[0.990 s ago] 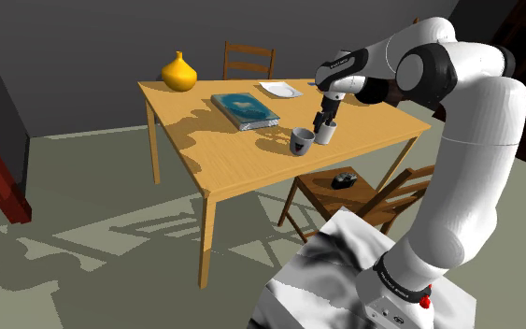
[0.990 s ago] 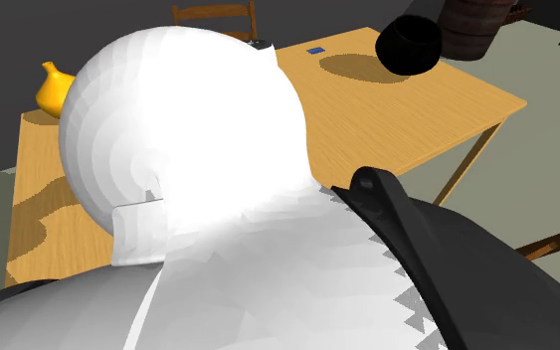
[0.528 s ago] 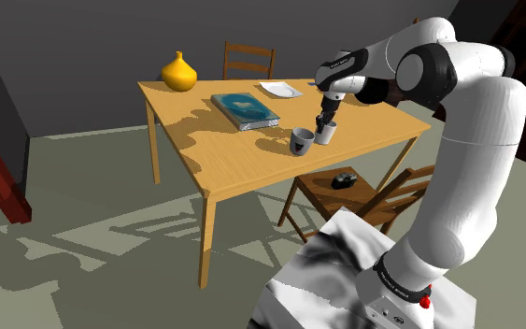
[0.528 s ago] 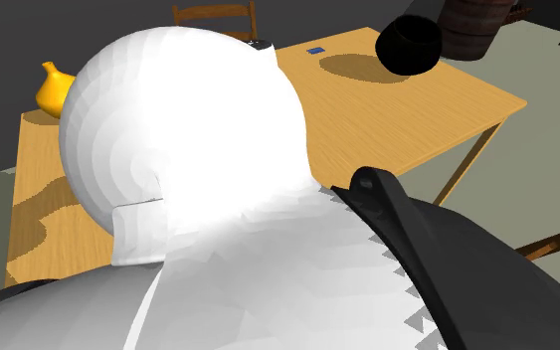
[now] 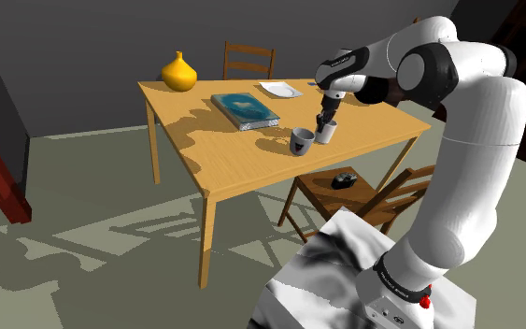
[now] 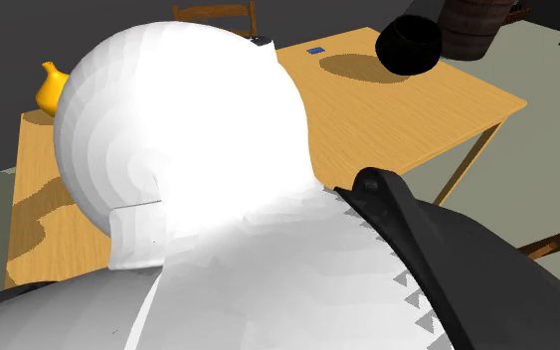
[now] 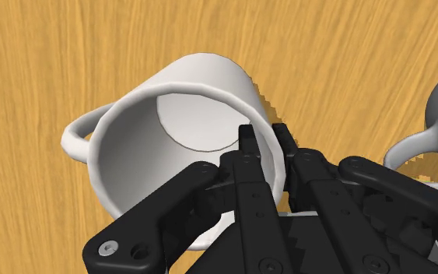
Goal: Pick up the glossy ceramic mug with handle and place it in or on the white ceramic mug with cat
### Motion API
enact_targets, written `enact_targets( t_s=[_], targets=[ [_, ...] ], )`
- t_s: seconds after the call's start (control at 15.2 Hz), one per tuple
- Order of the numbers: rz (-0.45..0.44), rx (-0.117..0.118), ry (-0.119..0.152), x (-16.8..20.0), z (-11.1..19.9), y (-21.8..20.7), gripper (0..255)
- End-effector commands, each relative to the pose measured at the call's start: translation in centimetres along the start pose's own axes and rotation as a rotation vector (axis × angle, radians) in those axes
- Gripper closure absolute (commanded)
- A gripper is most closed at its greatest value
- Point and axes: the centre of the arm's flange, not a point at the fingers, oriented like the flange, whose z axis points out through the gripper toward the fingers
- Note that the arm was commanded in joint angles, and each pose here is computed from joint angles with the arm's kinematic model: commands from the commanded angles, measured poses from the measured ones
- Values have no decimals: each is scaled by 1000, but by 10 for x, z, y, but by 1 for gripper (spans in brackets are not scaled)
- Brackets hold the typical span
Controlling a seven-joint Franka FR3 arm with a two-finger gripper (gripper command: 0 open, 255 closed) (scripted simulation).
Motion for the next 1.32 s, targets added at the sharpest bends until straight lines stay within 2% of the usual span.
enact_targets(
  t_s=[0.0,1.25],
  targets=[
    [0,0,0,-1,-10,1,255],
    [0,0,0,-2,-110,6,255]
  ],
)
